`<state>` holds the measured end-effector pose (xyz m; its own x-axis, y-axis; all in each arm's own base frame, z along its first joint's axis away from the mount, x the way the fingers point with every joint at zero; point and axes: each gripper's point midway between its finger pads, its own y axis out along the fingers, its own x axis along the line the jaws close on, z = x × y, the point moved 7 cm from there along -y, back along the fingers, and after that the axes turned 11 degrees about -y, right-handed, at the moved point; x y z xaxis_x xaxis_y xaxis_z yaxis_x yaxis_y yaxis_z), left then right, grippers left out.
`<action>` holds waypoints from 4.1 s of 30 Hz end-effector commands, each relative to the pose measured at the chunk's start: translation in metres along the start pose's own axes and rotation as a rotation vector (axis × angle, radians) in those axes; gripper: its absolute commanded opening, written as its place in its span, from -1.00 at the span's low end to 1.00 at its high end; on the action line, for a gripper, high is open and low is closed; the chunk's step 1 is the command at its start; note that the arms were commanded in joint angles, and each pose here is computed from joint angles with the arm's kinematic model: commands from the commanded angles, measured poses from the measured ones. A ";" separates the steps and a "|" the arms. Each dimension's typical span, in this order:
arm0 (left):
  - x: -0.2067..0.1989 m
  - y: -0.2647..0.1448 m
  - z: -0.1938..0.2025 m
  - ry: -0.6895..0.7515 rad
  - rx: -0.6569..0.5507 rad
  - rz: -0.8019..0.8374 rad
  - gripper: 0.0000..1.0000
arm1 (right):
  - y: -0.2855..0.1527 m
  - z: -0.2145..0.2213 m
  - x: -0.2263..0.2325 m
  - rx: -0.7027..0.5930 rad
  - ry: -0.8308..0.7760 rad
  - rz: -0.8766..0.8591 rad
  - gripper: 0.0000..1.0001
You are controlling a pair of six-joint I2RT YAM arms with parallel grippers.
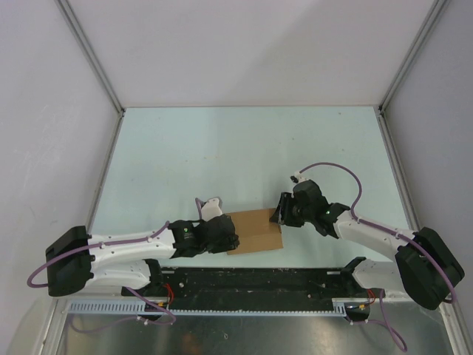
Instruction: Fold the paper box
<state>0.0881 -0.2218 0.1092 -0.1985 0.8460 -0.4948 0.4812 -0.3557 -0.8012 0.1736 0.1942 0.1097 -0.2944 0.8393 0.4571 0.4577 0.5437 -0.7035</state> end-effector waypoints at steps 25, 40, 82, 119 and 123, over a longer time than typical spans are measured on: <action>-0.026 -0.007 -0.002 -0.033 0.006 0.121 -0.17 | 0.002 -0.002 0.003 -0.009 -0.010 -0.018 -0.10; -0.008 -0.005 0.002 0.005 0.020 0.100 0.04 | 0.000 -0.001 0.002 -0.011 -0.022 -0.010 -0.09; -0.108 0.066 -0.155 0.595 -0.067 0.022 -0.13 | -0.088 0.038 0.033 0.030 0.002 -0.050 -0.84; -0.041 0.046 -0.055 0.516 0.153 0.054 -0.23 | -0.013 0.040 0.038 0.099 -0.044 0.021 -0.84; -0.043 0.047 -0.048 0.517 0.170 0.064 -0.24 | -0.010 0.038 0.040 0.093 -0.041 0.005 -0.84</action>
<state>0.1681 -0.2426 0.1012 0.2869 0.9187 -0.2714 0.3367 -0.3619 -0.8693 0.1109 0.2040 0.0975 -0.2986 0.8769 0.3768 0.3191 0.4638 -0.8265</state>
